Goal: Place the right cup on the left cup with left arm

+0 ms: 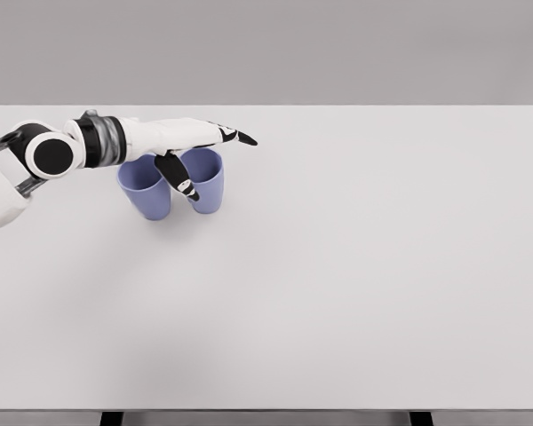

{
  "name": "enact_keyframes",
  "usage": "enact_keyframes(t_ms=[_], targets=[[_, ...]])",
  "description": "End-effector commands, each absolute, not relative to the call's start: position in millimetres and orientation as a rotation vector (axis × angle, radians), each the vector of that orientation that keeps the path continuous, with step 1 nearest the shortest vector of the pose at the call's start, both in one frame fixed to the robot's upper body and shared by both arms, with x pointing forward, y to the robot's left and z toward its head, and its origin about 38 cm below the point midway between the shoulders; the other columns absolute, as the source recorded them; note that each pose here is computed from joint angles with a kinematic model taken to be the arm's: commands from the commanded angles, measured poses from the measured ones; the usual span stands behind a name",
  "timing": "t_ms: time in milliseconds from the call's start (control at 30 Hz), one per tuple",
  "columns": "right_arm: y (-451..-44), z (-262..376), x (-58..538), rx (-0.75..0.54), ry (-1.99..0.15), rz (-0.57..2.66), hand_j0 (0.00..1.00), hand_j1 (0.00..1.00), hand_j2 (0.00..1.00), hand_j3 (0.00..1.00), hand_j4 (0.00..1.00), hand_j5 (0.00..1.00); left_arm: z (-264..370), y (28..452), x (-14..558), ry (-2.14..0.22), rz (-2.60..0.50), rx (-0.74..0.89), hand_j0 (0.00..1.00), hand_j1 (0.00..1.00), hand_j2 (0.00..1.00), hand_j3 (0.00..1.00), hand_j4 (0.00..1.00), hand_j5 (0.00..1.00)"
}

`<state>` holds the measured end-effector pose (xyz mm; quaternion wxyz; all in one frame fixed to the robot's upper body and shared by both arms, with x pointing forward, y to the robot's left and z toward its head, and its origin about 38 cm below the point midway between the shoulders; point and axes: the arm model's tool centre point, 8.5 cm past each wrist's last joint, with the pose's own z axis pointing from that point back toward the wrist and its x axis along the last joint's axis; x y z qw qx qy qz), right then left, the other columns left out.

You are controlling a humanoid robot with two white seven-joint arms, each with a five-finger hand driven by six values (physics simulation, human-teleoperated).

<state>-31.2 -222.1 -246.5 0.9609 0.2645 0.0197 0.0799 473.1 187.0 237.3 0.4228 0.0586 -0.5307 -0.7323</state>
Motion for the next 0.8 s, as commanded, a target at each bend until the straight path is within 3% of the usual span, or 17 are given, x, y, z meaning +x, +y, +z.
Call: enact_keyframes(t_ms=[0,767], targets=[[-222.1,-246.5,-31.3,0.537,0.04,0.163,1.0,1.0,1.0,1.0,1.0,1.0,237.3,187.0,473.7,-1.329,-1.829,0.145,1.0,1.0,1.0,1.0,1.0,1.0],[-222.1,-246.5,-31.3,0.537,0.04,0.163,1.0,1.0,1.0,1.0,1.0,1.0,232.7,191.9,477.3,-1.31,-1.818,0.153,1.0,1.0,1.0,1.0,1.0,1.0]])
